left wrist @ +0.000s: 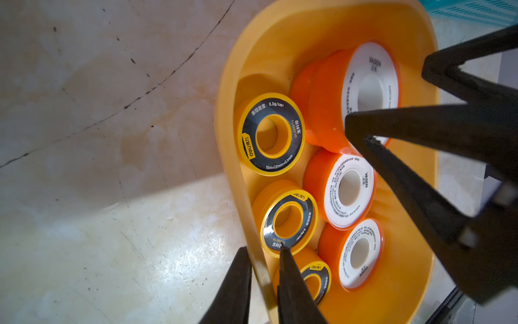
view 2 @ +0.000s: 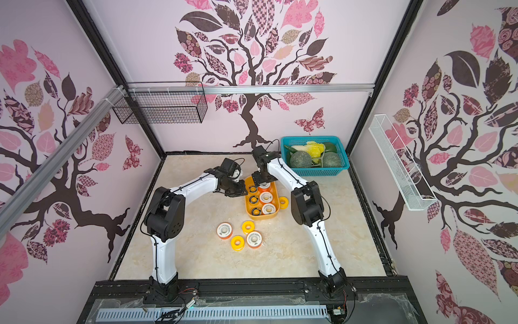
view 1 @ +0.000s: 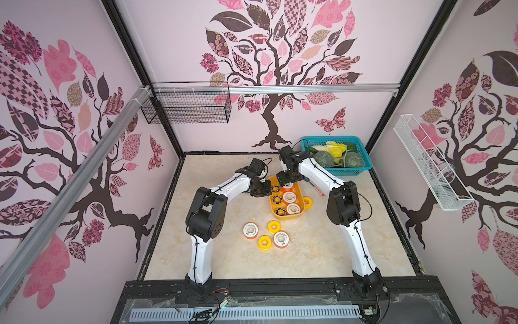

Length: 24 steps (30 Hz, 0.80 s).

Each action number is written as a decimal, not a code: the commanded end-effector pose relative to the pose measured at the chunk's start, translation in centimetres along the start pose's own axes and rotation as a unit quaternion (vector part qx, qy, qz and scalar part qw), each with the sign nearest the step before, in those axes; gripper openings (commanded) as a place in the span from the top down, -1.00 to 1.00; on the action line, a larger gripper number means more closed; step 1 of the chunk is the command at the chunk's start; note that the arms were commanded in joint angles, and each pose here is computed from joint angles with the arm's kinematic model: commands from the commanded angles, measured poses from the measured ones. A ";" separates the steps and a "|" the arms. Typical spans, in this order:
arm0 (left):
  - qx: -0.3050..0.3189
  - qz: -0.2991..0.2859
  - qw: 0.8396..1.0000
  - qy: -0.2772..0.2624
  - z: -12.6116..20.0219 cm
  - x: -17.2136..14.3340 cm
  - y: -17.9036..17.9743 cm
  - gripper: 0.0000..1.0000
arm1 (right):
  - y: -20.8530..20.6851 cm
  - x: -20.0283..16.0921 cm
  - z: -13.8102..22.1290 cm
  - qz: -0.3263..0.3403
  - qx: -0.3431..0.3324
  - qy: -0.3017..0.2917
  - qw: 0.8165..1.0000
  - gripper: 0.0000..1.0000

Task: Put the sealing tape into the storage box
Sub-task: Place the sealing tape in the storage box.

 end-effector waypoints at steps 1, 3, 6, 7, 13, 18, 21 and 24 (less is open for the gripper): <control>0.009 -0.008 1.000 0.002 -0.3 0.2 0.2 0.57 | -0.5 0.4 -0.1 0.004 -0.011 0.000 1.000 -0.68; 0.009 -0.008 1.000 0.001 -0.3 0.2 0.2 0.57 | -0.3 0.2 -0.4 0.010 -0.009 0.006 1.000 -0.68; 0.009 -0.008 1.000 0.001 -0.3 0.1 0.2 0.57 | -0.4 0.0 -0.7 0.011 -0.018 0.011 1.000 -0.68; 0.010 -0.008 1.000 0.002 -0.3 0.1 0.2 0.56 | -0.5 0.0 -0.8 0.013 -0.023 0.013 1.000 -0.68; 0.010 -0.008 1.000 0.003 -0.4 0.1 0.2 0.56 | -0.9 -0.5 -1.5 0.020 -0.050 0.027 0.998 -0.68; 0.011 -0.008 1.000 0.003 -0.4 0.1 0.3 0.56 | -0.9 -0.1 -1.0 0.015 -0.051 0.017 0.998 -0.67; 0.010 -0.008 1.000 0.003 -0.3 0.2 0.2 0.56 | -1.1 0.0 -0.7 0.011 -0.057 0.014 0.998 -0.67; 0.010 -0.009 1.000 0.002 -0.3 0.2 0.2 0.56 | -1.3 0.2 -0.2 0.006 -0.063 0.007 0.998 -0.67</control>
Point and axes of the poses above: each gripper's point midway between its finger pads, its own z axis back along the fingers, its own y axis along the line the jaws close on, x = y × z, the point moved 5 cm from there along z, back along the fingers, and after that the axes turned 4 degrees about z, right-handed, at the moved point
